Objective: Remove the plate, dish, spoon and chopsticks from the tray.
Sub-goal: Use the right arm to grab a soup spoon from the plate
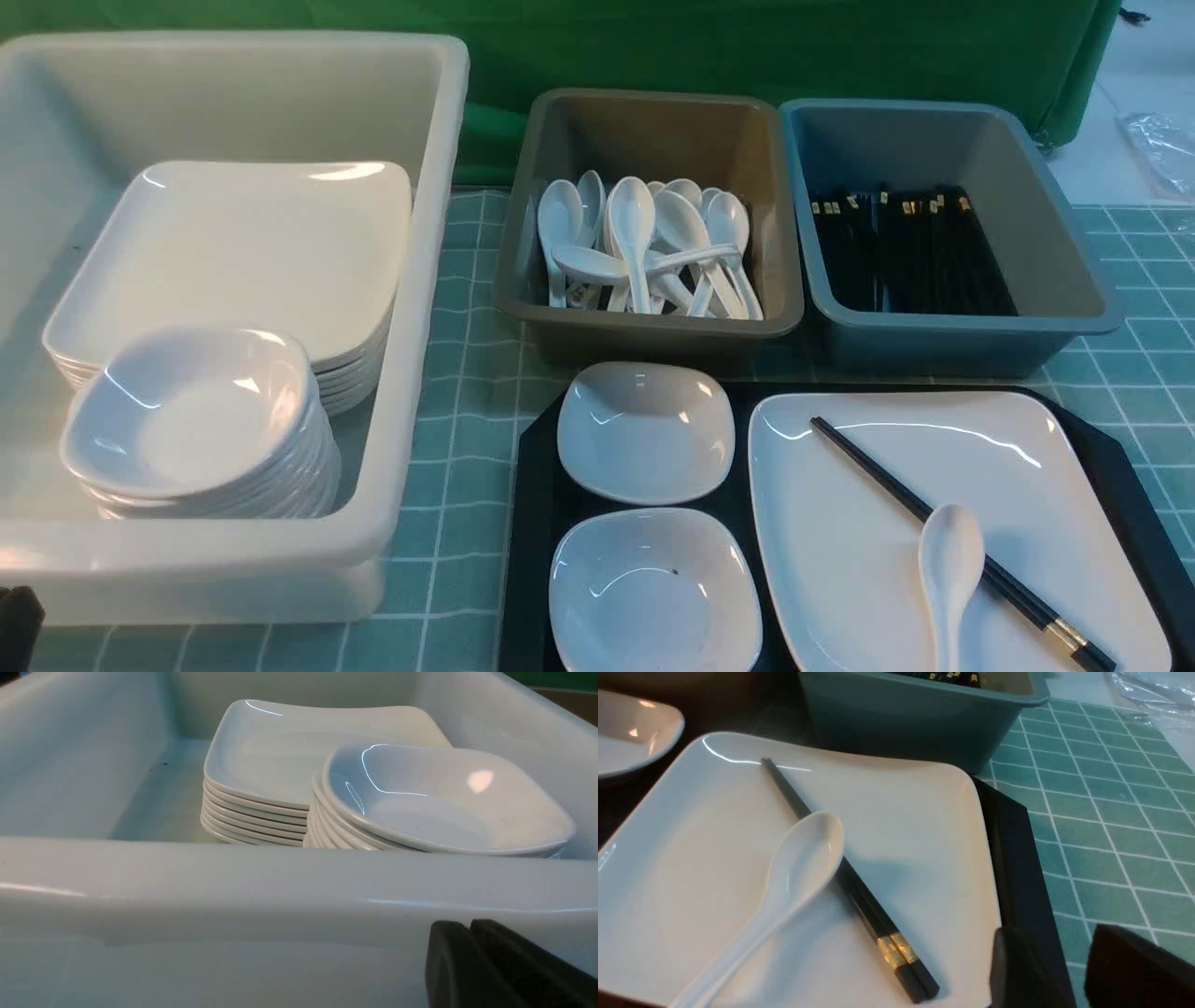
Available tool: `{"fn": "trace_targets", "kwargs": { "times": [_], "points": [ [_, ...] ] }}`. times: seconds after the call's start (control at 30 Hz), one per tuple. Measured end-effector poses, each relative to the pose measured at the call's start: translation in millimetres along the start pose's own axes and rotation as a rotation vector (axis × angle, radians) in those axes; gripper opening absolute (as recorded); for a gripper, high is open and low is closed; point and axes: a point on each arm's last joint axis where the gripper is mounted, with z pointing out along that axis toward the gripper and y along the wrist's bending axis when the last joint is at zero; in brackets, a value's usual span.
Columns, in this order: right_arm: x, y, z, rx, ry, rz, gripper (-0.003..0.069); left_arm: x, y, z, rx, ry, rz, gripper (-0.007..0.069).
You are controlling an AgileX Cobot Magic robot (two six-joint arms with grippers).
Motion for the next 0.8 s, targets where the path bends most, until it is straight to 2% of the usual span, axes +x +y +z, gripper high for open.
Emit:
{"fn": "trace_targets", "kwargs": {
  "times": [0.37, 0.57, 0.8],
  "points": [
    [0, 0, 0, 0.000, 0.001, -0.001, 0.0265, -1, 0, 0, 0.000, -0.006, -0.002, 0.0018],
    [0, 0, 0, 0.000, 0.000, -0.001, 0.0265, -17, 0, -2, 0.027, -0.182, -0.347, 0.0018],
    [0, 0, 0, 0.000, 0.000, -0.001, 0.0265, -33, 8, -7, 0.015, -0.390, -0.542, 0.0018]
  ]
}}
